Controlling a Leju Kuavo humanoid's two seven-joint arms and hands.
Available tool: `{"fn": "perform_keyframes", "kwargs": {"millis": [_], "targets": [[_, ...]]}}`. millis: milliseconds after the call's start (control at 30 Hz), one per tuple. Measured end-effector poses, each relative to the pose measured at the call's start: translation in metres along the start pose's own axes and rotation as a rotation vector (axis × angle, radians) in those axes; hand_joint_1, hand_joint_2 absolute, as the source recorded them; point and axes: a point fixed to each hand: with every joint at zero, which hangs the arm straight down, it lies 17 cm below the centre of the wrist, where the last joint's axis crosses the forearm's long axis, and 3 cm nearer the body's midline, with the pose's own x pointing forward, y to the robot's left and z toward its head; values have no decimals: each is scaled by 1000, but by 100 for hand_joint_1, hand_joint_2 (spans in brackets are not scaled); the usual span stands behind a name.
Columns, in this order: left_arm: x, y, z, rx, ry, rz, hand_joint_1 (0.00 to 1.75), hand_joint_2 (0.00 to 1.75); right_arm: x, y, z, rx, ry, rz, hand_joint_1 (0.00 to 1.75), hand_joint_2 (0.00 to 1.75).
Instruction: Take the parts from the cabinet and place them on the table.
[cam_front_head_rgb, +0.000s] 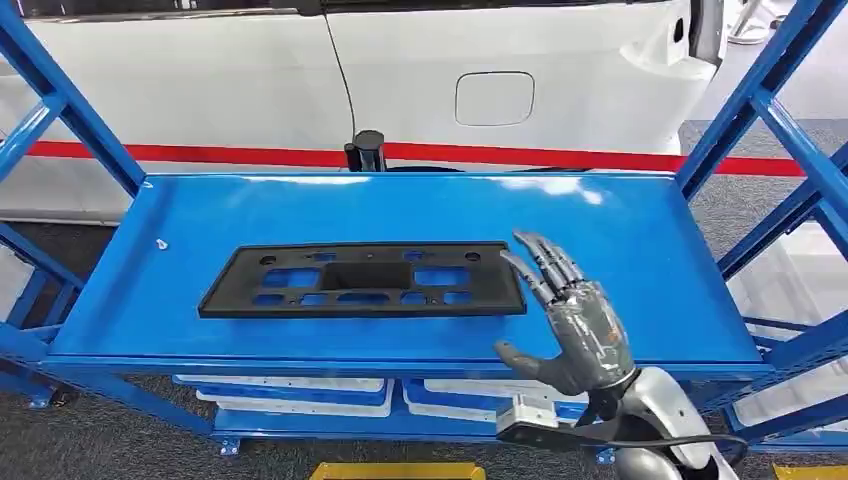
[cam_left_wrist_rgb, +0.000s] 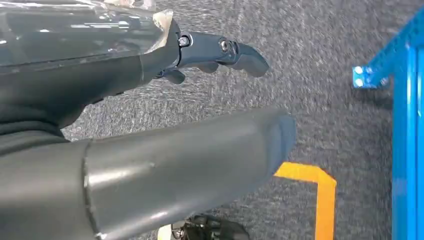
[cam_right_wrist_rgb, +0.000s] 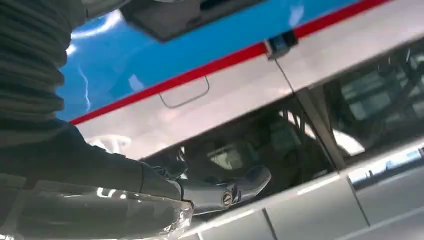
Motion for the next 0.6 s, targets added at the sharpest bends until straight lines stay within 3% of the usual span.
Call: {"fn": "perform_keyframes", "kwargs": {"millis": [267,600], "targets": [[2,-18,5,-21,13,-13,0,0,35,36,-12,104,-48,-32,0,175],[0,-28,10,-27,30,-7,0,0,53,46,-34,137,-108,-12,0,175]]}}
